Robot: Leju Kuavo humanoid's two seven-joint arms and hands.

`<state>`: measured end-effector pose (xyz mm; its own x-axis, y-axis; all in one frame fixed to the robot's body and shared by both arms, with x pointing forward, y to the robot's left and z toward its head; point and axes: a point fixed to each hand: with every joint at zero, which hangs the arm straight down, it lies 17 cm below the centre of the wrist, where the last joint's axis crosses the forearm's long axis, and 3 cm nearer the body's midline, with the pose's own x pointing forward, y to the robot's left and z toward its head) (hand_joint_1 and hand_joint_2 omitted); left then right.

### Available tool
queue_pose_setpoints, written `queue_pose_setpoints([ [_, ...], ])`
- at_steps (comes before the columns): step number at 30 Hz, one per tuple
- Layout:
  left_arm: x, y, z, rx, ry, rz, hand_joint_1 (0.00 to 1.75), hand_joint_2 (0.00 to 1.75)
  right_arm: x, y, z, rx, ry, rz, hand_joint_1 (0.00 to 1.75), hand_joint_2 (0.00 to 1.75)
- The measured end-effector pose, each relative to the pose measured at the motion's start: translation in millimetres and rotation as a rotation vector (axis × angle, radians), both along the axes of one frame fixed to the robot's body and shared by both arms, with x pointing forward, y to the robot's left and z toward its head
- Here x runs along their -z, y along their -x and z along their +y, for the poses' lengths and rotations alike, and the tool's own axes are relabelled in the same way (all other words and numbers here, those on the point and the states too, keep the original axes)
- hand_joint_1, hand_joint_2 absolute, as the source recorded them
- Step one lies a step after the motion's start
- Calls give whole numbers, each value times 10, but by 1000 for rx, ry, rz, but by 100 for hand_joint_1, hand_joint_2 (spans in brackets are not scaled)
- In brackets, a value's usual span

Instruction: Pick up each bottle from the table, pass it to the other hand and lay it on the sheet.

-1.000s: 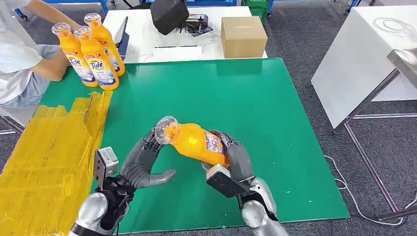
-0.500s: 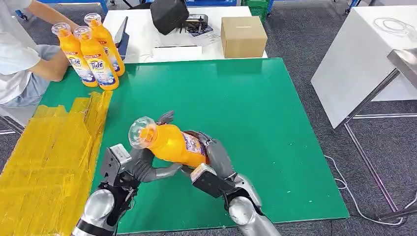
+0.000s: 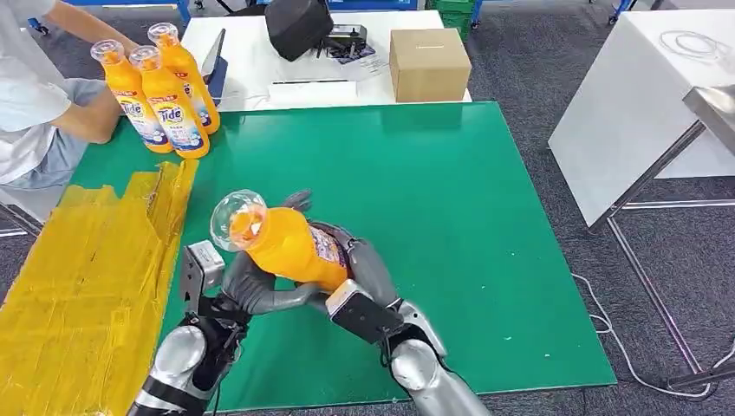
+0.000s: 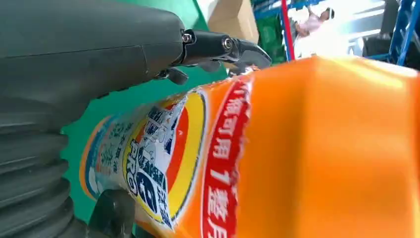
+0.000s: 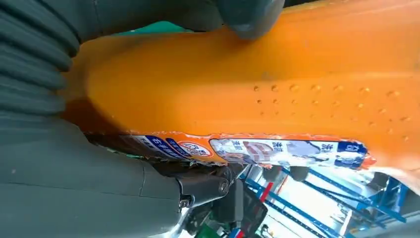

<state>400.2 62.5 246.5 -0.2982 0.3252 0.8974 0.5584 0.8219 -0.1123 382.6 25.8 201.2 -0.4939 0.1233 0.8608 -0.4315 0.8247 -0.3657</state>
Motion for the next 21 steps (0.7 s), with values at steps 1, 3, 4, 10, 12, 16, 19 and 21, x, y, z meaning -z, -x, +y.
queue_pose_setpoints([
  [1, 1, 0, -1, 5, 8, 5, 0, 175, -7, -2, 6, -2, 0, -1, 175, 175],
  [3, 4, -6, 1, 9, 13, 9, 0, 175, -20, -3, 17, -5, 0, -5, 175, 175],
  [4, 5, -11, 2, 11, 14, 10, 0, 175, -18, -1, 27, -7, 1, -5, 175, 175],
  [10, -41, -10, 39, 61, 115, 57, 0, 175, -33, -4, 67, -17, 3, -9, 175, 175],
  [12, -66, -17, 63, 67, 150, 69, 0, 175, -45, -7, 88, -21, 3, -11, 175, 175],
  [16, -98, -27, 97, 67, 181, 77, 0, 175, -27, -14, 102, -17, -1, -5, 175, 175],
  [19, -116, -32, 114, 54, 180, 71, 0, 175, -3, -19, 101, -14, 0, -1, 175, 175],
  [21, -133, -42, 134, 38, 179, 62, 0, 175, 11, -25, 99, -12, 1, 2, 175, 175],
])
